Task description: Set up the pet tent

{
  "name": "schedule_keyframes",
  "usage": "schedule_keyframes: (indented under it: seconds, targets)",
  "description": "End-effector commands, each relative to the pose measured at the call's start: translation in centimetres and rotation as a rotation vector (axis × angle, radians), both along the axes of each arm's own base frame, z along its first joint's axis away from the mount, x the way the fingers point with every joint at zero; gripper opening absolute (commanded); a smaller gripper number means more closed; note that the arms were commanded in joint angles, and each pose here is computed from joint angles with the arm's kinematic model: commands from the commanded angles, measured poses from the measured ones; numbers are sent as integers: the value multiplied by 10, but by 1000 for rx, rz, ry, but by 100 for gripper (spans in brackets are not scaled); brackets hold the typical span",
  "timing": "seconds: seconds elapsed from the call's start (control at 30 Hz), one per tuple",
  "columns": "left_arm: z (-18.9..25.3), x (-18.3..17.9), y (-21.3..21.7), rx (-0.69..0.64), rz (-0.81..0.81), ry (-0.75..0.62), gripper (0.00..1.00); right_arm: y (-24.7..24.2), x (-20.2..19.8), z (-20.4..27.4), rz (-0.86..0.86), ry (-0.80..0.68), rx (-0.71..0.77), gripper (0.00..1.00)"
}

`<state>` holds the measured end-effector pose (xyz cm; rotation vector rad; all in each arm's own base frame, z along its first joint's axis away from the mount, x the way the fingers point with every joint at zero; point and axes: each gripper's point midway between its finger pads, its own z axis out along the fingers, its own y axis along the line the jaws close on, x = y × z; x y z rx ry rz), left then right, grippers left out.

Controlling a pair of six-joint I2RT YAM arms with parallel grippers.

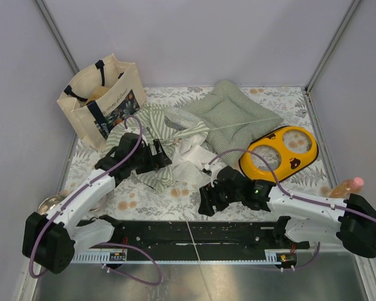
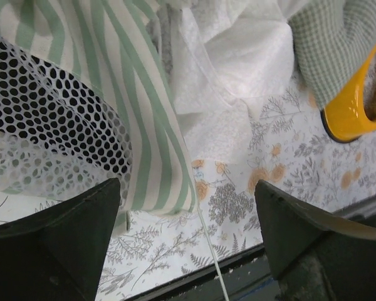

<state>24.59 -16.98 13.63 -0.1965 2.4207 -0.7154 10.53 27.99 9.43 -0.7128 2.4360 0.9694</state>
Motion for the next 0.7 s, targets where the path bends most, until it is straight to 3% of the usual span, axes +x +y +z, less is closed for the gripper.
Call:
schedule_keyframes:
  seconds: [0.0,0.2,0.43,0.67]
  targets:
    - [3,47,3,5,207,-63,87,22,7,-1,-10,-63,19,69]
    - [-3,83,1,76,279,-61,57,28,13,-10,-28,-92,-1,52]
    - [-2,99,-5,105,265,-56,49,20,18,-13,-64,-121,-24,48]
    - [-35,105,-12,166,249,20,41,16,21,-17,-87,-125,-51,47]
